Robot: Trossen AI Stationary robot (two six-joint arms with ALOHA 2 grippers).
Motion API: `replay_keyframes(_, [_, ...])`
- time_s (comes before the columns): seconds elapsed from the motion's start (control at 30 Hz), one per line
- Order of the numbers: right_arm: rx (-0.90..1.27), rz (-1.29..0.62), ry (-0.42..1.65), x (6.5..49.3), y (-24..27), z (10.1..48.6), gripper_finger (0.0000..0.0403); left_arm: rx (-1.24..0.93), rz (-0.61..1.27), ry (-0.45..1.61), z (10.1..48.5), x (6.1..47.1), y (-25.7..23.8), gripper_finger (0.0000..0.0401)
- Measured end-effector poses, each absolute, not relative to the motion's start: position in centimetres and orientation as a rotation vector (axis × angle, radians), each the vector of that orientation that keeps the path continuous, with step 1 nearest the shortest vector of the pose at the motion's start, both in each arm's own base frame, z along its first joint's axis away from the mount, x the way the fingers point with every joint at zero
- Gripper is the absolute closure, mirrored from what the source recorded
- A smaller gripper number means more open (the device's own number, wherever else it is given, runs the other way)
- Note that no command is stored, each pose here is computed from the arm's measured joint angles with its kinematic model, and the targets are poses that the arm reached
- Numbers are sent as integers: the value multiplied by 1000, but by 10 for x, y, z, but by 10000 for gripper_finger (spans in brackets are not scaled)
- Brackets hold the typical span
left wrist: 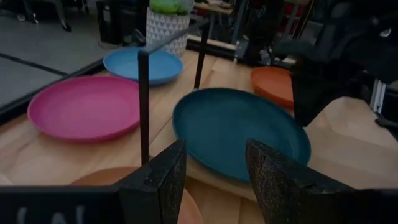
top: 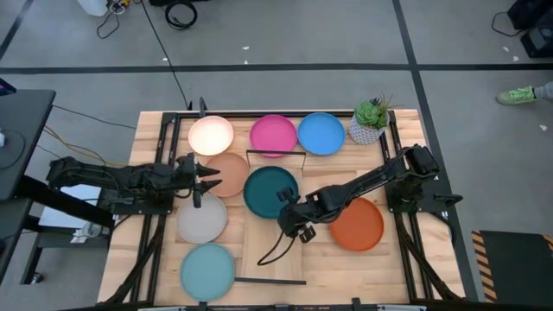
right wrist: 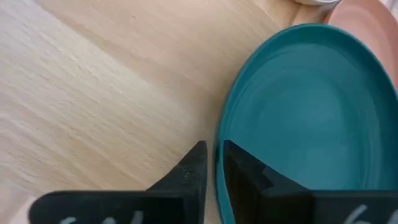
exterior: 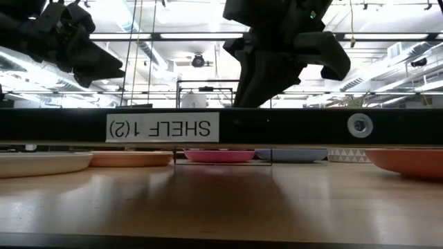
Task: Place and stack plates onto a shelf
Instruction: Put the dark green plate on the shelf, then put the brown plate on the shelf
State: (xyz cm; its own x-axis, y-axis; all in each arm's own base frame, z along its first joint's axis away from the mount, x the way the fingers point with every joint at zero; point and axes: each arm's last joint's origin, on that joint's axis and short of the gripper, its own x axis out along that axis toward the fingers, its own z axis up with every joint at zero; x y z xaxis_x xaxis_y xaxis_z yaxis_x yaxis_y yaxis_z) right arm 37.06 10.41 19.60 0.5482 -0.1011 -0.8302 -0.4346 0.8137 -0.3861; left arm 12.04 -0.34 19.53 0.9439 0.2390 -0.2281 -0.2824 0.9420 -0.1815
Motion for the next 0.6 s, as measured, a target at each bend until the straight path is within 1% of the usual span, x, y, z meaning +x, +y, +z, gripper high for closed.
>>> replay_keyframes(0.17, [-613,206,966,372,106,200,311,-250,267,244,191,119,-4,229])
replay_keyframes(0.27, [-600,192,959,373,114,214,292,-267,232,260,190,120,-5,229])
replay_keyframes(0.37, [-591,139,1033,367,118,228,279,-268,201,285,188,122,-6,229])
replay_keyframes(0.47, [-560,53,1159,353,119,234,271,-274,222,318,184,125,-5,229])
replay_keyframes(0.6, [-472,-61,1231,334,119,242,270,-278,264,386,179,132,-2,229])
